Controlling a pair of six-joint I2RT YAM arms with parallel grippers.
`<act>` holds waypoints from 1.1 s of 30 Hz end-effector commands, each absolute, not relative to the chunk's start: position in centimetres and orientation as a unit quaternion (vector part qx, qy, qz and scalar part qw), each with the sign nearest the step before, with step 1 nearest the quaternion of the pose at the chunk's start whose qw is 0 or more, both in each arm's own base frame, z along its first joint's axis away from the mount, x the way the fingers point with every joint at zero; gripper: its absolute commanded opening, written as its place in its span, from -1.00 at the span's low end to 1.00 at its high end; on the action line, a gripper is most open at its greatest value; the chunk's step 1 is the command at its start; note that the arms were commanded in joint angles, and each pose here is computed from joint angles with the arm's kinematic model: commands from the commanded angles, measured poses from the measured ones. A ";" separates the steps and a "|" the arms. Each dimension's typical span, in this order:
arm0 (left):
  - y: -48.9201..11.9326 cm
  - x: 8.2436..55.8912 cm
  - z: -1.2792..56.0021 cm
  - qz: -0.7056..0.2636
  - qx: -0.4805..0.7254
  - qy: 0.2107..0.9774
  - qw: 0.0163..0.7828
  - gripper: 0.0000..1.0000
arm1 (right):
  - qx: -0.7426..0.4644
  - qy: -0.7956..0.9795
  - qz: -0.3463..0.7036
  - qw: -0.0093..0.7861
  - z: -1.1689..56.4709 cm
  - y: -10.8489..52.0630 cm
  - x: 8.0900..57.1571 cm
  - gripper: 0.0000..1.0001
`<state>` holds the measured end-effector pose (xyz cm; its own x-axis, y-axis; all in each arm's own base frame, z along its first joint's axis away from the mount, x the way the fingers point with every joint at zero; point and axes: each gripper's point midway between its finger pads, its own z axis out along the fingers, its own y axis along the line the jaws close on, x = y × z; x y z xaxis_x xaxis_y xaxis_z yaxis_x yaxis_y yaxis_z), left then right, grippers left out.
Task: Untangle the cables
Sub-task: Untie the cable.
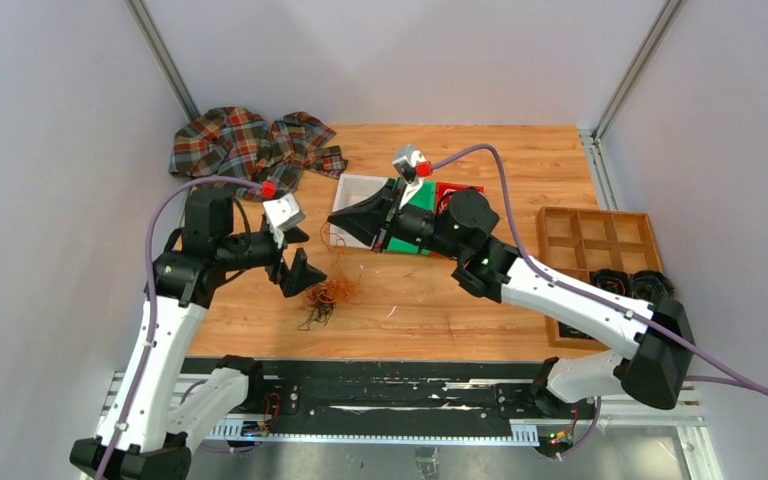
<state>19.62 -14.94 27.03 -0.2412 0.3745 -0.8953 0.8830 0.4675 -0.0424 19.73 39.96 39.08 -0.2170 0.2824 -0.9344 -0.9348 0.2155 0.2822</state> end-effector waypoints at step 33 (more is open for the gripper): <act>-17.0 17.3 36.2 -0.361 0.370 0.623 0.587 -0.99 | -0.317 0.547 0.451 0.630 34.5 37.3 19.5 0.21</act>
